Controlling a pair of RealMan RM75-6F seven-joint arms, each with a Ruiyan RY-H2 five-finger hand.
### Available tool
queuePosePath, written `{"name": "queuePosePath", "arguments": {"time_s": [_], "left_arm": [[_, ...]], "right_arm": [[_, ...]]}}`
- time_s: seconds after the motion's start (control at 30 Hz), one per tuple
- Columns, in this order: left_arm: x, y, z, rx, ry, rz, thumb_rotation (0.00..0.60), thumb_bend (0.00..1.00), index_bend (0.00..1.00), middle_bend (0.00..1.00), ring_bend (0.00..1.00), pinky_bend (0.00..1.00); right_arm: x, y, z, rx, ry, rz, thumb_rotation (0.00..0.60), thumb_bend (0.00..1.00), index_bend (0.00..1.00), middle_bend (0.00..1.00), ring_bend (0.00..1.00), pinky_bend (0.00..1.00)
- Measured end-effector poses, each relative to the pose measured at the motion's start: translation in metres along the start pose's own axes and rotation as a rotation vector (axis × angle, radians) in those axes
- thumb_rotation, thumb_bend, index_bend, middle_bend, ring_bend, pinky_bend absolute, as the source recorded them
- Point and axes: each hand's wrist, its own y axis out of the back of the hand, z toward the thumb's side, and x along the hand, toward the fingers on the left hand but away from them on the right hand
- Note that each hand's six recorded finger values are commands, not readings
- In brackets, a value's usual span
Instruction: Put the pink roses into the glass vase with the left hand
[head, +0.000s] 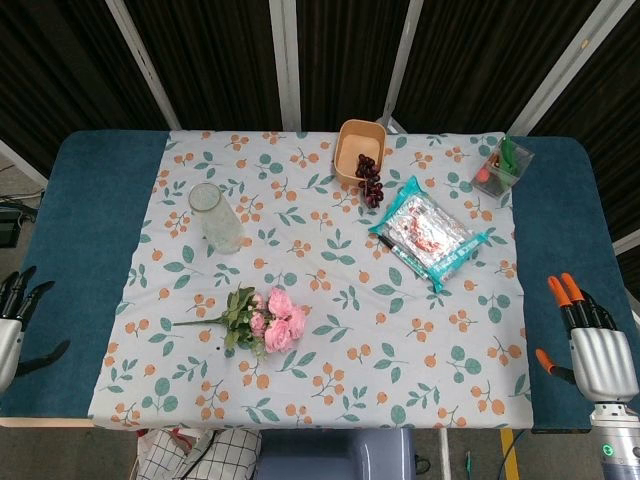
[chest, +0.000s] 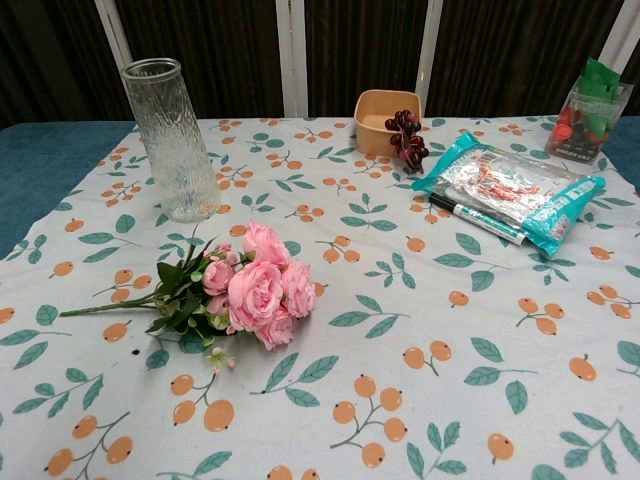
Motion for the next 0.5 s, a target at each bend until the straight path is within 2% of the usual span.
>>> {"name": "queuePosePath", "arguments": {"time_s": [0.2, 0.5], "left_arm": [[0.002, 0.001, -0.003, 0.007, 0.018, 0.006, 0.6, 0.29, 0.17, 0.0, 0.0, 0.12], [0.0, -0.005, 0.008, 0.014, -0.015, -0.012, 0.6, 0.28, 0.17, 0.0, 0.0, 0.12]], "right_arm": [[-0.002, -0.004, 0.0, 0.011, 0.0, 0.016, 0.6, 0.25, 0.0, 0.0, 0.11, 0.21], [-0.002, -0.006, 0.004, 0.01, 0.009, 0.024, 0.6, 0.25, 0.0, 0.0, 0.11, 0.21]]}}
